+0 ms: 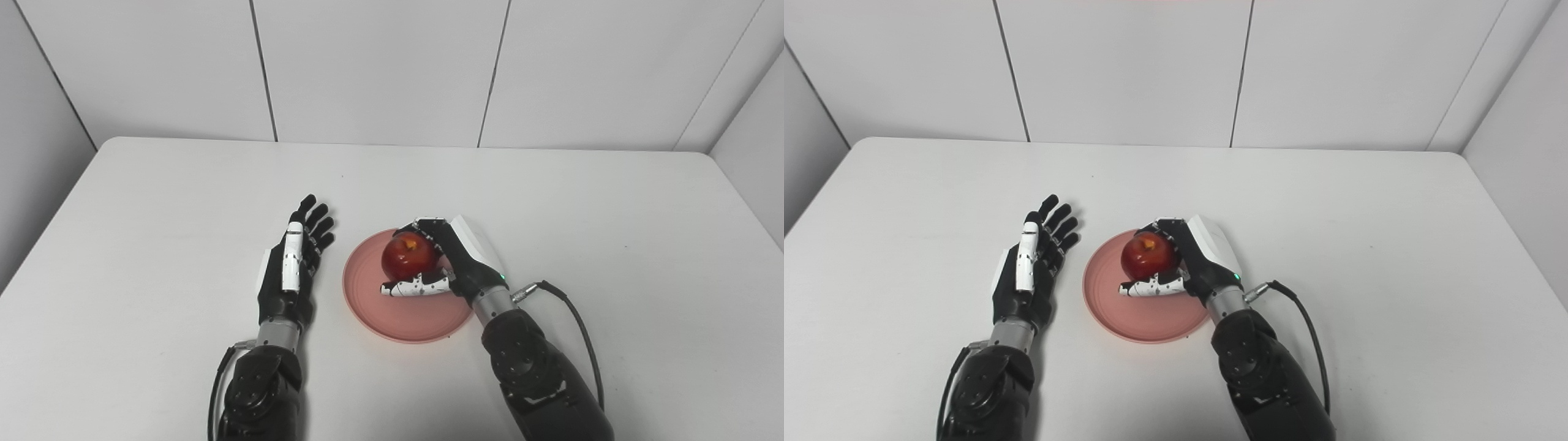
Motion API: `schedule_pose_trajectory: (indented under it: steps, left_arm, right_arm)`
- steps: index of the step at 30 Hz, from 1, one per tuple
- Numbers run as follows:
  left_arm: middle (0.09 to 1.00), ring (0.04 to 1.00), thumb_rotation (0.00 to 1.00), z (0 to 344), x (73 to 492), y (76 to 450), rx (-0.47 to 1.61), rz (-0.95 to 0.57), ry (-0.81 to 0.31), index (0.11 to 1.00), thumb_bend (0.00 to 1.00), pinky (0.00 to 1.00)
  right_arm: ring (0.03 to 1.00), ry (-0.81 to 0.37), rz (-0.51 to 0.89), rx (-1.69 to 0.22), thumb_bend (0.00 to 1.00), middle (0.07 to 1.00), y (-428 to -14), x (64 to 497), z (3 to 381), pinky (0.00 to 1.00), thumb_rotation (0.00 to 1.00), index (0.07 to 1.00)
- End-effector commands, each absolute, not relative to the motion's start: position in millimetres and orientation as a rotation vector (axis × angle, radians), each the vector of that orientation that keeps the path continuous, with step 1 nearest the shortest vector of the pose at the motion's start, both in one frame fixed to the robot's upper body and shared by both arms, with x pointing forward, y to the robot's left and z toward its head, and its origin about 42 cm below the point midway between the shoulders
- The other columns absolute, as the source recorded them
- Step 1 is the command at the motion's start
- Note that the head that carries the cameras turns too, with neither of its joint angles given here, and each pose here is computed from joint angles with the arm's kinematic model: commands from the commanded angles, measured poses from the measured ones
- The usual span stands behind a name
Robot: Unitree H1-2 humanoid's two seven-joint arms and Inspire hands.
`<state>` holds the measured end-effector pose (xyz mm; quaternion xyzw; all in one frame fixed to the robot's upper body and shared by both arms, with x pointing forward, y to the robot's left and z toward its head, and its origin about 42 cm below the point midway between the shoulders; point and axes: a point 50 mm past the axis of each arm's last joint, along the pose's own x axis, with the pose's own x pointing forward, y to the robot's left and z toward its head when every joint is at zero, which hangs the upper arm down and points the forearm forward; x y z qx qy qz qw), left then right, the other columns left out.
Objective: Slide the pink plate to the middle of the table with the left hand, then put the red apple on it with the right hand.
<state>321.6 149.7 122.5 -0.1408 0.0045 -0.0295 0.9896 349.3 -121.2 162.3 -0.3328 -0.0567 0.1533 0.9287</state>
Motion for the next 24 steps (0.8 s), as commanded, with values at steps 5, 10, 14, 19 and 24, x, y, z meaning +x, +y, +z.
schedule_pose_trajectory:
  steps: [5,10,14,19,24]
  left_arm:
    - [0.906,0.897,1.00,122.1,320.6,146.2,-0.282,-0.052,0.023,0.890,0.41,0.90]
    - [0.904,0.895,1.00,122.9,320.5,145.7,-0.280,-0.054,0.026,0.889,0.41,0.90]
    - [0.903,0.895,1.00,122.6,320.6,146.0,-0.282,-0.055,0.026,0.889,0.41,0.90]
    - [0.903,0.895,1.00,122.3,320.6,145.9,-0.282,-0.056,0.024,0.890,0.41,0.90]
    - [0.901,0.893,1.00,123.1,320.1,145.5,-0.284,-0.053,0.025,0.888,0.41,0.90]
  right_arm:
    - [0.435,-0.195,0.327,-0.673,0.51,0.513,-114.2,349.3,173.6,0.35,0.13,0.487]
    - [0.437,-0.198,0.326,-0.694,0.52,0.516,-116.2,347.9,170.7,0.35,0.13,0.487]
    - [0.437,-0.200,0.325,-0.708,0.52,0.516,-116.7,346.8,168.4,0.36,0.13,0.488]
    - [0.465,-0.193,0.334,-0.717,0.52,0.540,-117.4,344.4,167.4,0.38,0.14,0.490]
    - [0.552,-0.205,0.335,-0.734,0.67,0.611,-117.0,340.5,171.2,0.47,0.16,0.559]
